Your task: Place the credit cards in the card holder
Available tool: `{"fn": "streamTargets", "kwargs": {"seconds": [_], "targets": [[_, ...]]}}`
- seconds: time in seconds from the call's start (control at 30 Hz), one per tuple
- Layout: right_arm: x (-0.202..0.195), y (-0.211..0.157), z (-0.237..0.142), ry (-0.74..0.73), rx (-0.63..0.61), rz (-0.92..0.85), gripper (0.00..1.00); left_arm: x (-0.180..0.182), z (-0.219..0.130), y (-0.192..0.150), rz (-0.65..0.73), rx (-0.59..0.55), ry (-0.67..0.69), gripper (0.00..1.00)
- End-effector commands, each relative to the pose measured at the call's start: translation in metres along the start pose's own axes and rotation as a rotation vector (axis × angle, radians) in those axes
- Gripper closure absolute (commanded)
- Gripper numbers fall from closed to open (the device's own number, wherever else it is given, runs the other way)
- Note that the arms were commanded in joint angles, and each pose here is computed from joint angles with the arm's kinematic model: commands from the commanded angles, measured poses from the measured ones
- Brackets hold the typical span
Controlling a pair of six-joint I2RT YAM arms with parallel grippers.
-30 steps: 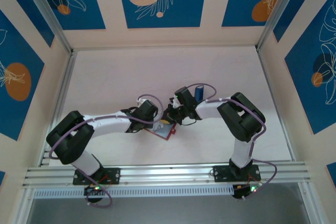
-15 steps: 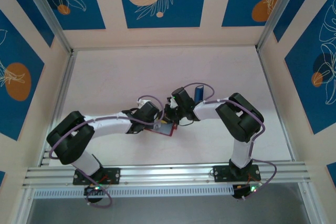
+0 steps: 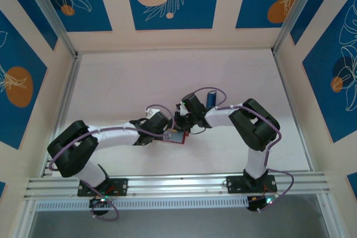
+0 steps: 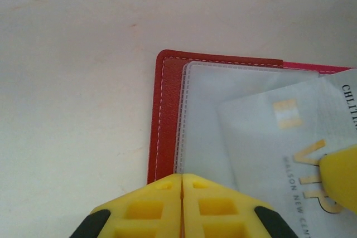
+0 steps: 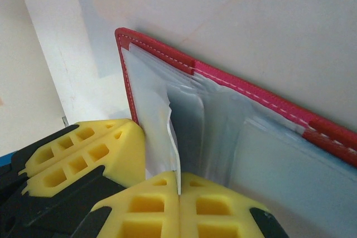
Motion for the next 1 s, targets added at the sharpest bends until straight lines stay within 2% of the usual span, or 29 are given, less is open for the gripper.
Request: {"fn": "streamTargets", "kwargs": {"seconds": [0.0, 0.57, 0.97], "targets": [[-0.028, -0.004, 0.001, -0.11, -0.035, 0.062, 1.0, 0.019, 0.005, -0.039, 0.055, 0.136, 0.068, 0.92], [-0.039, -0.008, -0.008, -0.177, -0.164, 0.086, 1.0, 0.022, 0.007, -0.045, 0.058, 0.148, 0.067, 0.92], [-0.041, -0.011, -0.006, -0.209, -0.185, 0.051, 1.0, 0.02, 0.009, -0.045, 0.058, 0.155, 0.064, 0.92]]}}
Point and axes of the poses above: each hand's point on the last joint's axis, 136 mm out from that joint toward the fingers, its own z axis out along the fingers, its own x axis along the line the jaws close on, y = z × x, the point moved 2 cm from there along -z, back along the fingers, and after that the axes turned 1 degree about -z, right-handed, at the moved point
